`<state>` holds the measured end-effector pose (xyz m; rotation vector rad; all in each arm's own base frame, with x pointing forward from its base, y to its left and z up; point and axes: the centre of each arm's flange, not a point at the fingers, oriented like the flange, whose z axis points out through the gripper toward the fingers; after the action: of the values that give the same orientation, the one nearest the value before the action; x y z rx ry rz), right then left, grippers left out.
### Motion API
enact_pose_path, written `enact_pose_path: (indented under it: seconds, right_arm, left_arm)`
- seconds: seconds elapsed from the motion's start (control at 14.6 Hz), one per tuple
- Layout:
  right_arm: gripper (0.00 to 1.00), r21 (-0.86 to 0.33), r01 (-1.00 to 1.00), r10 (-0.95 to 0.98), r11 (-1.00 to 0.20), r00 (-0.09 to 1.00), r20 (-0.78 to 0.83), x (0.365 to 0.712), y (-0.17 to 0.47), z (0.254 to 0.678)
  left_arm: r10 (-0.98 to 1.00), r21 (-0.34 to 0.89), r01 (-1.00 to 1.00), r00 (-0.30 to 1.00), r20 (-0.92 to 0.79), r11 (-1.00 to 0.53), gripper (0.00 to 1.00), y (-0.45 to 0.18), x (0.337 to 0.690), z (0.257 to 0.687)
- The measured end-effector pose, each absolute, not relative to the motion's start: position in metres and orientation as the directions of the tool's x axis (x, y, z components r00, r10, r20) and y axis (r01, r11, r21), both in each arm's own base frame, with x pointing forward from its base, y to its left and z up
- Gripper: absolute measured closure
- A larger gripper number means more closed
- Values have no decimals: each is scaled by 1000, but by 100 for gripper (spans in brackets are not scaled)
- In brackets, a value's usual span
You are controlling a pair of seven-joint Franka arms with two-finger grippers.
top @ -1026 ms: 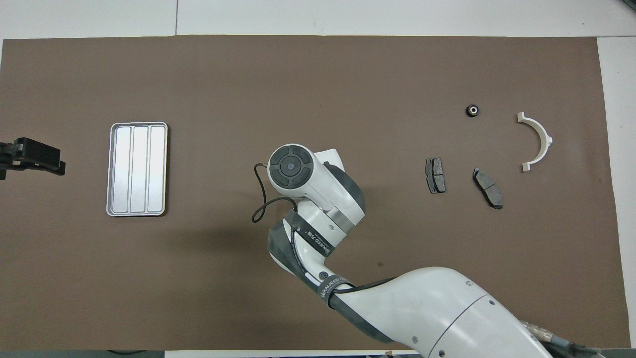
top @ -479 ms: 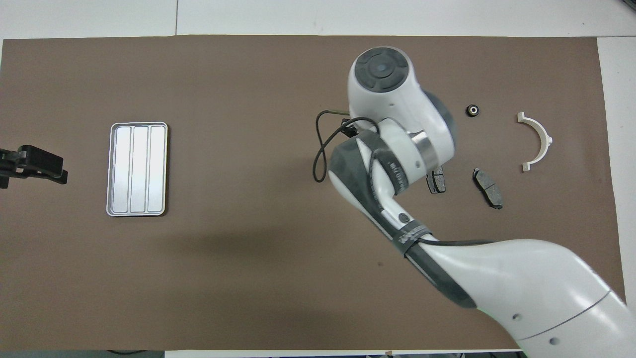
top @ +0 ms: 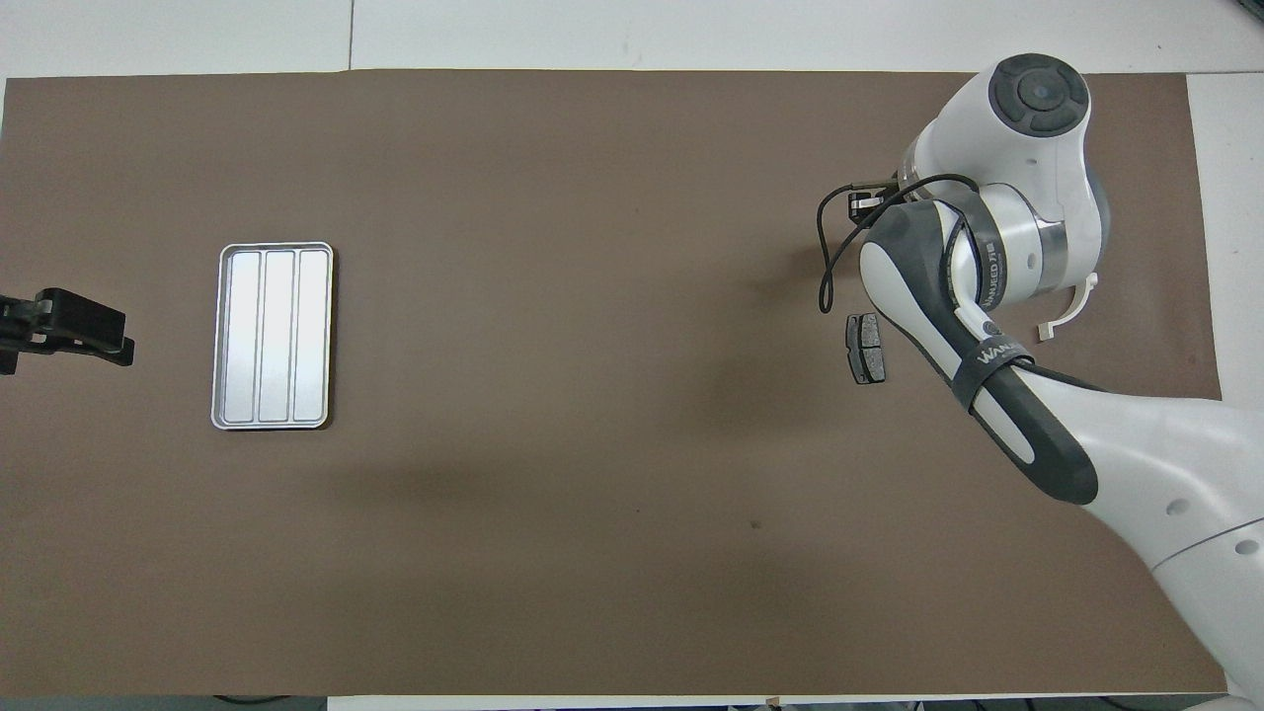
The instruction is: Place bearing gear from tray to pile
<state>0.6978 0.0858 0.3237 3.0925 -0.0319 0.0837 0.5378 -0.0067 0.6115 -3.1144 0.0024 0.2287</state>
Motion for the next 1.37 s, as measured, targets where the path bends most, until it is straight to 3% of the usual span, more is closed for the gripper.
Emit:
enact_pose_path:
  seconds: [0.62,0.75,1.16,1.37]
  right_arm:
    - [76,46,-13,-9,-999,996,90,704,74,288]
    - [60,45,-12,-8,-999,996,90,704,75,288]
    - [0,44,-13,-8,-999,994,109,705,75,301]
    - [0,45,-22,-16,-999,991,129,707,69,316]
  left_arm:
    - [-44,19,-42,990,-134,-999,0,-12,539,612]
    - [-49,46,-43,990,-129,-998,0,-15,540,613]
    - [-51,67,-43,992,-115,-997,0,-17,541,614]
    - [-51,67,-44,992,-115,-997,0,-18,541,614]
